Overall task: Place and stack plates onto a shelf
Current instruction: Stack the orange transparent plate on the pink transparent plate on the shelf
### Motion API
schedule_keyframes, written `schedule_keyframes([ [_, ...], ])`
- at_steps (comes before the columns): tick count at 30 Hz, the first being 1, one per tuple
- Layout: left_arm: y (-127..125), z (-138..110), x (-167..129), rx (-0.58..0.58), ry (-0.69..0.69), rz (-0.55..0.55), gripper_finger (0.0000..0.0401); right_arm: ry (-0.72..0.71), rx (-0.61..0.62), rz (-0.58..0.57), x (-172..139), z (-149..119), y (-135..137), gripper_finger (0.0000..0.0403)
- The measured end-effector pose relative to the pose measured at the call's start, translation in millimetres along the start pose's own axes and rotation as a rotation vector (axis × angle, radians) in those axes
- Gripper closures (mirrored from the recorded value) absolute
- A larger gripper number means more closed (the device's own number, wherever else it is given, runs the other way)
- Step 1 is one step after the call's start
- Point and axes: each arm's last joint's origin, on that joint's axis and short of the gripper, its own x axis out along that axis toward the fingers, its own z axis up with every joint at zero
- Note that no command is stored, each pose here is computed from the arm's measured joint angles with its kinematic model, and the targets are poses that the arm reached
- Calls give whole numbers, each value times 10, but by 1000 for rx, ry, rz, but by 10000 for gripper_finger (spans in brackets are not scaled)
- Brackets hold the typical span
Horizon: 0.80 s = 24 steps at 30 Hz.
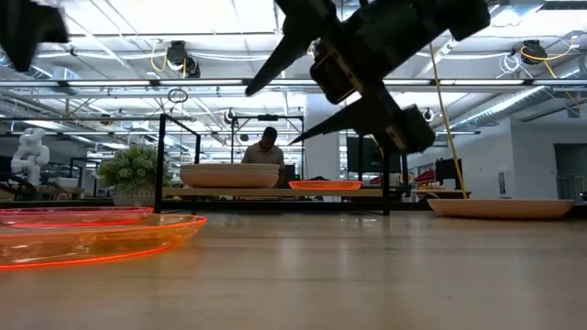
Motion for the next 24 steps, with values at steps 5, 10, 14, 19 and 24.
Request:
schedule_keyframes([
  [5,77,-244,80,-48,40,-62,235,2,3,15,160,-6,-81,177],
  [10,139,-397,305,-178,2,-233,257,27,3,29,265,-18,-138,177],
  [14,244,-486,583,-373,13,-294,267,26,1,29,266,-16,-138,177],
  [19,353,-565,832,-573,-25,-340,267,27,1,30,266,-16,-138,177],
  [24,480,-618,1002,-699,-90,-354,267,38,2,32,257,-19,-131,177],
])
